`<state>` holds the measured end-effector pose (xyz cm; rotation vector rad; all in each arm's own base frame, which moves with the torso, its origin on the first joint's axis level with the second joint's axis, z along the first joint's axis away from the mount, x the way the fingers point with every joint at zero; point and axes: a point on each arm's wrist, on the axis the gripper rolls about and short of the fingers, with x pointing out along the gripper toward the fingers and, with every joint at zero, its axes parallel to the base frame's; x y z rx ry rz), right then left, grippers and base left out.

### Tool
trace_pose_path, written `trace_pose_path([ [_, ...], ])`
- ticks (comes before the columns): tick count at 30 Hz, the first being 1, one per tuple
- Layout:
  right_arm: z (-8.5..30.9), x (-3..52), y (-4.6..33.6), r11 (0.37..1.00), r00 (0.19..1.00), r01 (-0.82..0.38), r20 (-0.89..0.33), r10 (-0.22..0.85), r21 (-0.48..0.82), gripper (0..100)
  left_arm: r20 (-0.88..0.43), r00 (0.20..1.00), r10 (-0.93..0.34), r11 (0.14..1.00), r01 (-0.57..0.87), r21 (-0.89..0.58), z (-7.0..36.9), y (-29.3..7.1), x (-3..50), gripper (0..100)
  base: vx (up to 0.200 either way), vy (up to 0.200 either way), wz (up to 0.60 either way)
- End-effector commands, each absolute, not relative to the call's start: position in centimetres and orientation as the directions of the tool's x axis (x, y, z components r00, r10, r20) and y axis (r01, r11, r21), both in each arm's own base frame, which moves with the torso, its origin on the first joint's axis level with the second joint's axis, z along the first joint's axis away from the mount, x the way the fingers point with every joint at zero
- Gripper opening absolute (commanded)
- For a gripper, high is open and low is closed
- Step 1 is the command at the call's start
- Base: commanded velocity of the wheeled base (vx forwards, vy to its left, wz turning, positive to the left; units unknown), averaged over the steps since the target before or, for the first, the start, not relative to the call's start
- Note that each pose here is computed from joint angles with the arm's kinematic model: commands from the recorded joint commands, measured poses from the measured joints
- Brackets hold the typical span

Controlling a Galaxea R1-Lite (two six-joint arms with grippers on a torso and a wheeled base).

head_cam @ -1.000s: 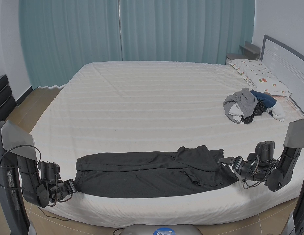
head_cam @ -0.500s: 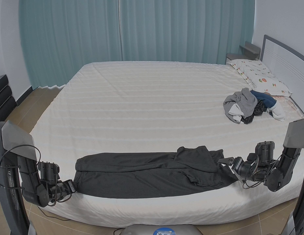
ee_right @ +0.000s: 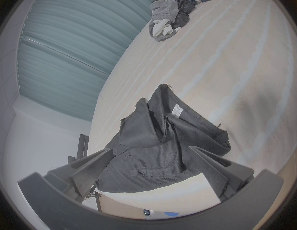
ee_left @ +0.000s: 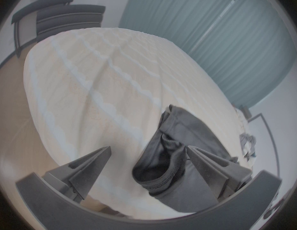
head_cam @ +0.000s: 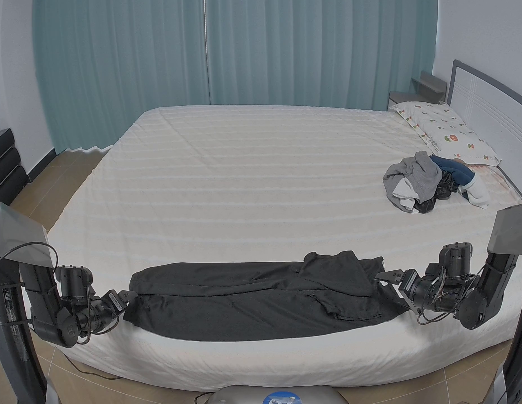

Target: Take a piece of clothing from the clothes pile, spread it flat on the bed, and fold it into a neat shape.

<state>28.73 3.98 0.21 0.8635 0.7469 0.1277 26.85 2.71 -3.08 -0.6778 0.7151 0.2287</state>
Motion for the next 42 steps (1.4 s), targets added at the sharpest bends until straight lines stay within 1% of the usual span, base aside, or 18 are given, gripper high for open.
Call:
trace_pose_path([
  [1, -0.1, 28.2, 4.8, 0.667, 0.72, 0.188, -0.563, 0.405, 0.721, 100, -0.605, 0.795, -0.054, 0.694, -0.406, -0.595, -1.9, 2.7, 28.4, 100, 0.0, 0.0, 0.0],
  [4, -0.1, 28.2, 4.9, 0.668, 0.718, 0.185, -0.563, 0.408, 0.721, 100, -0.601, 0.797, -0.052, 0.687, -0.408, -0.602, -1.8, 2.7, 28.5, 100, 0.0, 0.0, 0.0],
  [5, -0.1, 27.4, 6.1, 0.675, 0.689, 0.175, -0.579, 0.436, 0.717, 100, -0.572, 0.817, -0.076, 0.604, -0.419, -0.678, -1.5, 2.8, 29.4, 100, 0.0, 0.0, 0.0],
  [8, -0.2, 26.8, 7.4, 0.67, 0.661, 0.172, -0.589, 0.465, 0.722, 100, -0.559, 0.823, -0.104, 0.554, -0.419, -0.719, -1.4, 2.7, 29.7, 100, 0.0, 0.0, 0.0],
  [11, -0.4, 26.6, 8.3, 0.671, 0.646, 0.193, -0.607, 0.462, 0.716, 100, -0.555, 0.824, -0.115, 0.55, -0.413, -0.726, -1.5, 2.7, 29.7, 100, 0.0, 0.0, 0.0],
  [15, -1.2, 26.8, 9.3, 0.697, 0.644, 0.218, -0.638, 0.423, 0.683, 100, -0.55, 0.828, -0.109, 0.54, -0.415, -0.732, -1.4, 3.1, 29.7, 100, 0.0, 0.0, 0.0],
  [18, -1.4, 26.8, 9.6, 0.703, 0.639, 0.218, -0.643, 0.422, 0.677, 100, -0.547, 0.832, -0.094, 0.532, -0.423, -0.734, -1.3, 3.7, 29.7, 100, 0.0, 0.0, 0.0],
  [22, -2.1, 27.1, 10.1, 0.706, 0.631, 0.218, -0.649, 0.425, 0.674, 100, -0.554, 0.827, -0.095, 0.535, -0.426, -0.729, -1.5, 3.6, 29.7, 100, 0.0, 0.0, 0.0],
  [27, -2.2, 28.0, 10.5, 0.683, 0.643, 0.23, -0.635, 0.427, 0.693, 100, -0.555, 0.826, -0.095, 0.537, -0.427, -0.727, -1.6, 3.5, 29.7, 100, 0.0, 0.0, 0.0],
  [35, -2.9, 28.1, 11.3, 0.711, 0.664, 0.242, -0.647, 0.374, 0.66, 100, -0.554, 0.827, -0.096, 0.538, -0.424, -0.728, -1.6, 3.5, 29.7, 100, 0.0, 0.0, 0.0],
  [39, -3.2, 28.1, 11.5, 0.717, 0.665, 0.249, -0.653, 0.362, 0.651, 100, -0.555, 0.826, -0.095, 0.54, -0.426, -0.726, -1.6, 3.5, 29.7, 100, 0.0, 0.0, 0.0],
  [42, -3.3, 28.6, 11.6, 0.721, 0.681, 0.252, -0.647, 0.342, 0.646, 100, -0.555, 0.826, -0.096, 0.54, -0.425, -0.726, -1.6, 3.5, 29.7, 100, 0.0, 0.0, 0.0],
])
